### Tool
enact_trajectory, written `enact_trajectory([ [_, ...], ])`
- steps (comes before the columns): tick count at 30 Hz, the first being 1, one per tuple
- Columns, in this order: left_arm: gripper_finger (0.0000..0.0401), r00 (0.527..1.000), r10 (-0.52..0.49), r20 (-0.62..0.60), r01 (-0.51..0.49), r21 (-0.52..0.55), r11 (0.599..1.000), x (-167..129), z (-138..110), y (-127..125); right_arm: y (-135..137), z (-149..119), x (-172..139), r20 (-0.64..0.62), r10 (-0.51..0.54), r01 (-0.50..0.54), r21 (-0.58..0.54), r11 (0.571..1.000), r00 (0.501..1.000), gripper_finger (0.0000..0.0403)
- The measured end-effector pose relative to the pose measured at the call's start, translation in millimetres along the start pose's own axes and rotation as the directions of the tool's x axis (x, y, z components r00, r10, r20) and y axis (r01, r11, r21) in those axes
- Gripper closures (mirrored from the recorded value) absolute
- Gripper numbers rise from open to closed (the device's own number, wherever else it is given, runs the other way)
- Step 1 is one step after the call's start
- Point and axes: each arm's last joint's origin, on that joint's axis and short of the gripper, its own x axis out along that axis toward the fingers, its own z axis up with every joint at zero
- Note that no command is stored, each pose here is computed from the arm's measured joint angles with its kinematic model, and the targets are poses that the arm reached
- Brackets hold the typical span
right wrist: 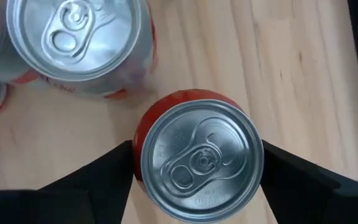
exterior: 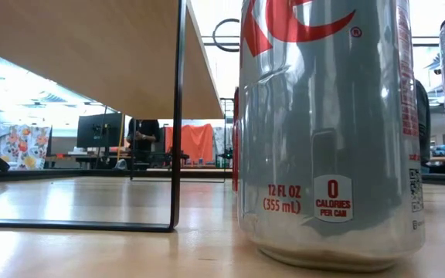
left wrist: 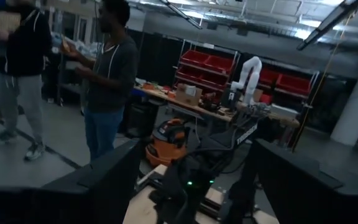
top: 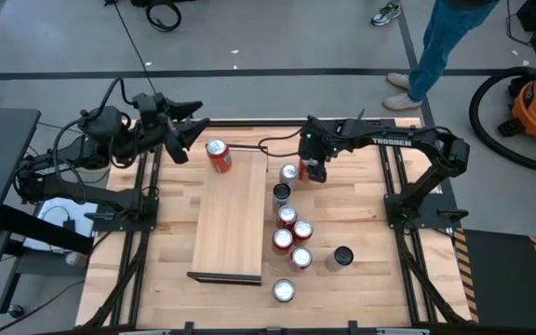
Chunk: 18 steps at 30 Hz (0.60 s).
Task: Place canned beverage on shelf
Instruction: Put the orange soda can aligned with the other orange soda can on the shelf
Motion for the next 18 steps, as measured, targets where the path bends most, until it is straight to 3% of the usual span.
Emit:
enact_trajectory([
  [4, 0.0083, 1.000, 0.004, 0.003, -0.004, 0.100, 0.995, 2, 0, 0, 5, 0, 0, -0.019, -0.042, 0.044, 0.164, 0.985, 0.999, 0.0085],
  [12, 0.0083, 0.998, 0.035, 0.043, -0.045, 0.284, 0.958, 9, 0, -2, 16, -3, -2, -0.074, -0.081, 0.106, 0.476, 0.873, 0.994, 0.0076],
  [15, 0.0083, 0.998, 0.041, 0.048, -0.055, 0.340, 0.939, 11, 0, -2, 20, -3, -2, -0.078, -0.078, 0.108, 0.536, 0.837, 0.994, 0.0076],
  [18, 0.0083, 0.998, 0.046, 0.038, -0.057, 0.381, 0.923, 13, -2, -2, 24, -3, -2, -0.076, -0.075, 0.104, 0.538, 0.836, 0.994, 0.0074],
])
